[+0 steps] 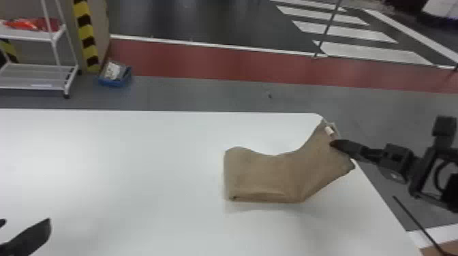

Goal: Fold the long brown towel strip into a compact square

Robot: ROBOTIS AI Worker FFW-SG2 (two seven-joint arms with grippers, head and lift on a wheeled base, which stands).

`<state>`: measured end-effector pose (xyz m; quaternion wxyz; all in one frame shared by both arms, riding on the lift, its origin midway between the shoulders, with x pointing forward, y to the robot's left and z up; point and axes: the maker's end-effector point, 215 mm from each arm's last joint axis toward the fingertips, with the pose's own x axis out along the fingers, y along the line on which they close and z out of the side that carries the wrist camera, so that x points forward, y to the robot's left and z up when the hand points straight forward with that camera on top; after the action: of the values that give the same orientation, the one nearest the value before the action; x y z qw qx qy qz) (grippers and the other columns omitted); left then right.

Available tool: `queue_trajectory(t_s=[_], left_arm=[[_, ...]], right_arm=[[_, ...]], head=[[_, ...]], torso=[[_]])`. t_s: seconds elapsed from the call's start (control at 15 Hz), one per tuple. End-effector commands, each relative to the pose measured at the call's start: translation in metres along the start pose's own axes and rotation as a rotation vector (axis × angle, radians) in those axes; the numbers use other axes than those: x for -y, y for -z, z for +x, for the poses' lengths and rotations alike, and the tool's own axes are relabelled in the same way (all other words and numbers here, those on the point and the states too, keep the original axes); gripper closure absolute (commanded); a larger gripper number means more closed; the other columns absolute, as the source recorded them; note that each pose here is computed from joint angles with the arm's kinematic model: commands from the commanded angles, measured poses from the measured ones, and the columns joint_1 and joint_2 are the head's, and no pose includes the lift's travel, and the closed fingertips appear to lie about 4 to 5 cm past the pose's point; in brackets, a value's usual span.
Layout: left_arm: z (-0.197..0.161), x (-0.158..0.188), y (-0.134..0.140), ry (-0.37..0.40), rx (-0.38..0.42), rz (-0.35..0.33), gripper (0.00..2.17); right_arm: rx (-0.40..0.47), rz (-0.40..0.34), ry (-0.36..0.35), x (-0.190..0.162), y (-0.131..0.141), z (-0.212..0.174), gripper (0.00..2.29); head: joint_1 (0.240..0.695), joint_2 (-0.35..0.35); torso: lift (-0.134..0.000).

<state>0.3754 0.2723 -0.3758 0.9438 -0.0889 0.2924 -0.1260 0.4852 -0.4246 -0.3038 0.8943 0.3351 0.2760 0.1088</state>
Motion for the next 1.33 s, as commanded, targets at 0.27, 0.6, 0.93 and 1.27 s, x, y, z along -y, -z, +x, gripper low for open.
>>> queue_trajectory(t_s=[0.27,0.6,0.93,1.27], left_arm=[[-0.004,-0.008,0.005,-0.013,-0.006,-0.009,0.17],[-0.004,-0.013,0.007,-0.017,-0.003,-0.013,0.17],[-0.003,-0.014,0.006,-0.019,-0.001,-0.014,0.18],[-0.002,-0.017,0.006,-0.022,0.0,-0.016,0.18]], right_arm=[[-0.127,-0.074,-0.157,-0.103,0.077,0.073,1.42],[-0.125,-0.198,-0.142,-0.119,0.104,0.113,1.42],[-0.201,-0.272,-0.11,-0.12,0.142,0.134,1.42],[-0.214,-0.292,-0.068,-0.111,0.145,0.135,1.41]], head=[[0.695,-0.071],[0.695,0.035],[0.695,0.074],[0.695,0.101]], torso=[[-0.125],[-0.125],[-0.125],[-0.125]])
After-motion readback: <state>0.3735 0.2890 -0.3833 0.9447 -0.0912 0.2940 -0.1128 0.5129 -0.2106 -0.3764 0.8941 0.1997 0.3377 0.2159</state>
